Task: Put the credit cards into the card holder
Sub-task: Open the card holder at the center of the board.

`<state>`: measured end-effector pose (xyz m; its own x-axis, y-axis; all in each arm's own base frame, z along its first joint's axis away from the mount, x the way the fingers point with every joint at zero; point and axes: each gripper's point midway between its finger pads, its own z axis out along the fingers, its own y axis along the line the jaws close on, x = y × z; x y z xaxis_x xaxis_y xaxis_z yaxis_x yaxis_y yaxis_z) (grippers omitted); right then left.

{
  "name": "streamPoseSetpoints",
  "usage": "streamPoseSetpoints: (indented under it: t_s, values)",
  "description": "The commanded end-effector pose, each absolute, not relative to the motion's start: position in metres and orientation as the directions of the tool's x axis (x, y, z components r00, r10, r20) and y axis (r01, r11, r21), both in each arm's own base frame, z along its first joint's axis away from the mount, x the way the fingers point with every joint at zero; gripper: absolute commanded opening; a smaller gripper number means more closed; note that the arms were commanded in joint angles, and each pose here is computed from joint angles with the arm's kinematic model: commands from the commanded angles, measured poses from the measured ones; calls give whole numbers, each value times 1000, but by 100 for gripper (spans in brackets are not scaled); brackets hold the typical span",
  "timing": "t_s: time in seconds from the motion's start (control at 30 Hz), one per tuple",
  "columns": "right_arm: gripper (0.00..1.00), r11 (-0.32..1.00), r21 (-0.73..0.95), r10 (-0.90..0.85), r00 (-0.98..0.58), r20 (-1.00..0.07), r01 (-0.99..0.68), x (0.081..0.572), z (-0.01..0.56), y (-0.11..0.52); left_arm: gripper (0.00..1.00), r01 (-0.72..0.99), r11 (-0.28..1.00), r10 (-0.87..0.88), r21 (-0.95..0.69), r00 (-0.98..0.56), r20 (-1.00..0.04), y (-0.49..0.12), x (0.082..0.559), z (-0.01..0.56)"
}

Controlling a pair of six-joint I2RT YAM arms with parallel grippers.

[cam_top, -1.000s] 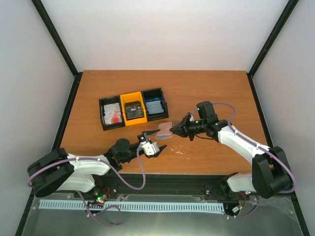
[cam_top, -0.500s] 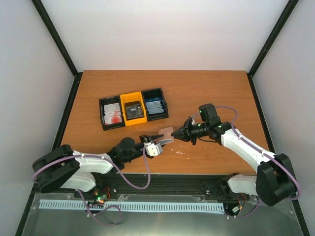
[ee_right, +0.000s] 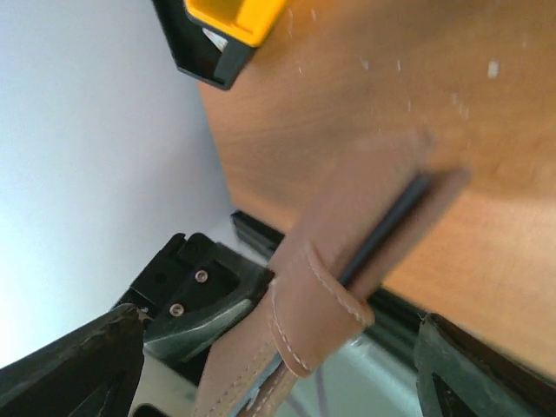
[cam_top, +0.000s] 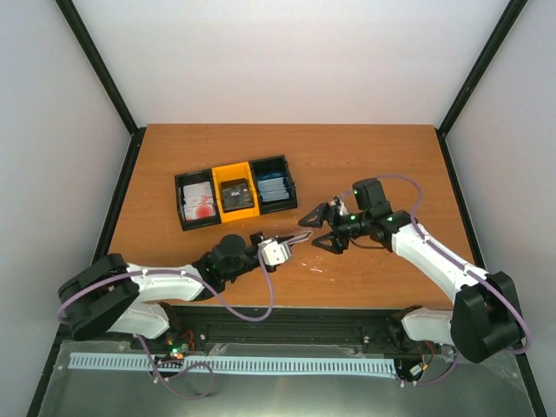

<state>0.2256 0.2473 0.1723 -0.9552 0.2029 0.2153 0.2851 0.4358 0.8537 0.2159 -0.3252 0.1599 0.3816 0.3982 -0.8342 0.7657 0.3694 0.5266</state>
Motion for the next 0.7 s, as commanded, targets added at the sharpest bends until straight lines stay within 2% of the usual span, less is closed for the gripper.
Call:
streamPoseSetpoints:
  t_s: [0.0, 0.07, 0.13, 0.17, 0.23, 0.33, 0.37, 0.53, 0.6, 0.67]
  values:
    - [85, 527, 841, 117, -969, -216, -123, 254, 197, 239, 1, 872, 417, 265, 255, 152, -952, -321, 216, 184]
    - [86, 508, 799, 93, -902, -421, -321, 259, 219, 238, 3, 908, 406, 178, 102, 31, -983, -314, 214, 199]
    - [90, 435, 747, 88, -803, -590, -502, 253, 244, 239, 4, 908, 417, 137, -26, -91, -986, -308, 222, 209]
    - [92, 397, 709, 89, -745, -661, -582, 247, 256, 240, 4, 904, 417, 140, -92, -164, -977, -304, 228, 209]
    - [94, 350, 649, 70, -672, -737, -675, 239, 263, 243, 4, 899, 386, 120, -208, -272, -955, -303, 231, 216]
    - [94, 341, 569, -21, -611, -791, -748, 232, 258, 252, 5, 886, 317, 83, -337, -380, -921, -298, 230, 230]
    - [94, 351, 554, -54, -607, -793, -755, 232, 251, 255, 5, 894, 259, 84, -365, -398, -914, -297, 224, 236]
    - [92, 314, 499, -110, -553, -826, -808, 234, 253, 266, 9, 914, 116, 117, -388, -400, -909, -285, 210, 266]
    - [88, 268, 492, -136, -538, -832, -828, 230, 257, 273, 10, 916, 87, 143, -391, -400, -905, -283, 207, 270]
    - [79, 213, 497, -187, -534, -825, -841, 220, 258, 284, 13, 916, 74, 144, -395, -401, -904, -279, 207, 276]
